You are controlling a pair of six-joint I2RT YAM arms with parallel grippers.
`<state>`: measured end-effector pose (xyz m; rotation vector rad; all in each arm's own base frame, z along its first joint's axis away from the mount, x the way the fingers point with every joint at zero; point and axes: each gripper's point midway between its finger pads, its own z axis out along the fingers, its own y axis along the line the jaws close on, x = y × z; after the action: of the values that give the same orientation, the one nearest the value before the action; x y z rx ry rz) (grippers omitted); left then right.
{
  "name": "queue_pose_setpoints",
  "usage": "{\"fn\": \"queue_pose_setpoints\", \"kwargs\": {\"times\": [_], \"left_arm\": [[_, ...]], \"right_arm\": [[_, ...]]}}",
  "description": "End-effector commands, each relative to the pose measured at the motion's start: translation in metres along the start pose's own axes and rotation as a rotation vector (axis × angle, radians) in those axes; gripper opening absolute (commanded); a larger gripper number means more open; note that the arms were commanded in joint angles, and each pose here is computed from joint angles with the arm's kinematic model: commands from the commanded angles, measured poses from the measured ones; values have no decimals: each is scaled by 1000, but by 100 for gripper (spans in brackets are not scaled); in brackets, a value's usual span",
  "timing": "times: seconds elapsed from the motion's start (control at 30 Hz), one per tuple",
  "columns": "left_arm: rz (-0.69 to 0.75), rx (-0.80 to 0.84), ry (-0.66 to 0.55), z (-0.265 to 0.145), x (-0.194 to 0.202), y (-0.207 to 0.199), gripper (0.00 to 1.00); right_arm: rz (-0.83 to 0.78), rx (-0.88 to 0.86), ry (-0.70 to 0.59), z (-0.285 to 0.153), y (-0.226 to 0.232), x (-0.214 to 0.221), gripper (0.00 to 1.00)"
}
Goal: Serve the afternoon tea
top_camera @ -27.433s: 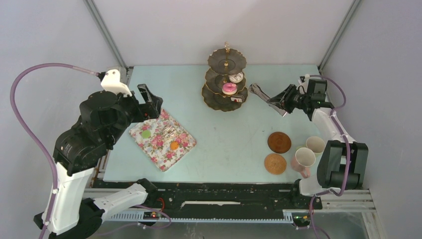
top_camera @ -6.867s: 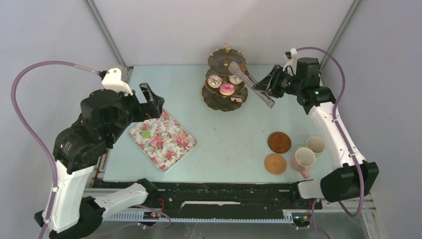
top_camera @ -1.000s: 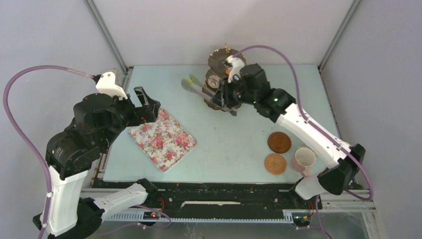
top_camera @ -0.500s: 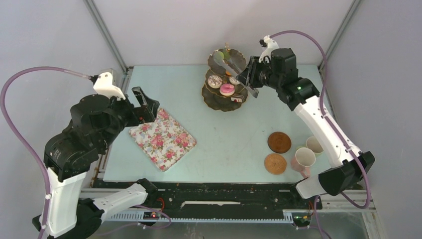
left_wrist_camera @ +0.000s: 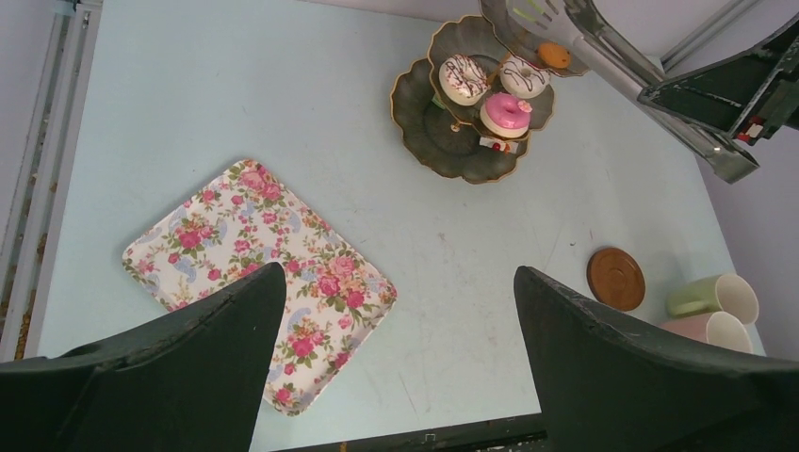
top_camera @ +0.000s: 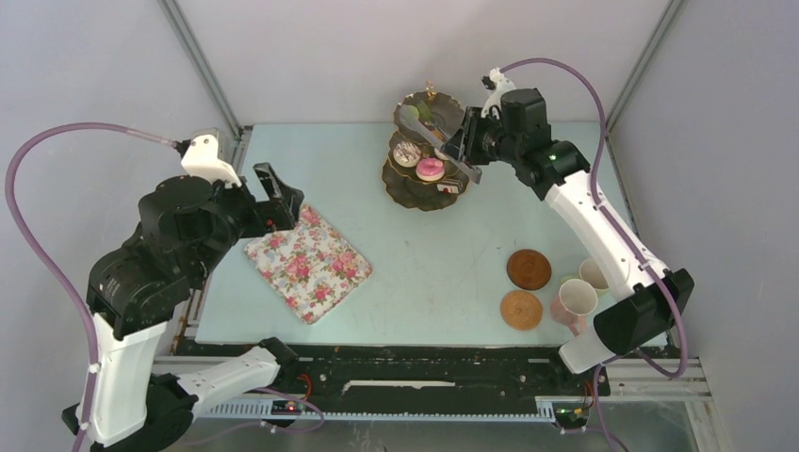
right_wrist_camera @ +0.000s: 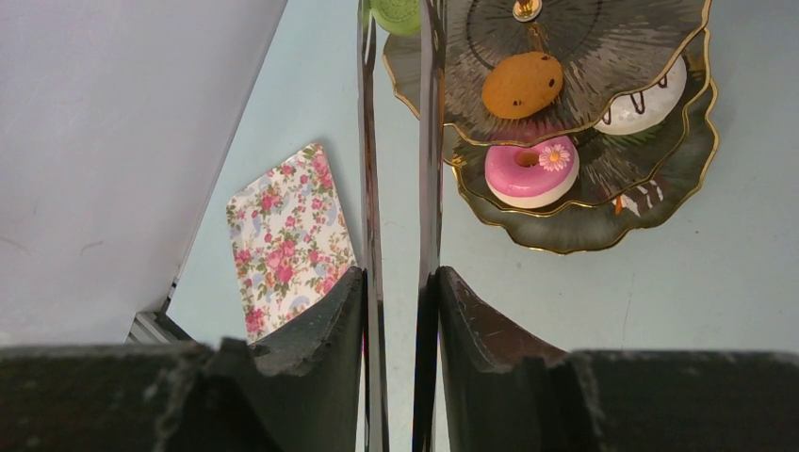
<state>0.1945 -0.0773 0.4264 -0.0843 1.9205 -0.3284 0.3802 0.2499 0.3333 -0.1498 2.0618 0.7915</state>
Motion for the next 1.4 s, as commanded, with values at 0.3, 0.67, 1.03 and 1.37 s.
{"fn": "queue_pose_setpoints", "kwargs": {"times": [0.3, 0.67, 1.03, 1.37], "left_arm": [[11, 22, -35, -3, -10, -3, 98], [2, 30, -29, -1, -8, -6, 98], [2, 37, -18, 2, -7, -9, 98], [-7, 49, -6, 8, -5, -15, 98]], "right_arm": [[16, 5, -21, 9, 1, -15, 36], [-3, -7, -33, 2, 6, -21, 45], [-53, -106, -39, -22, 33, -22, 44], [-282, -253, 76, -61, 67, 50, 45]]}}
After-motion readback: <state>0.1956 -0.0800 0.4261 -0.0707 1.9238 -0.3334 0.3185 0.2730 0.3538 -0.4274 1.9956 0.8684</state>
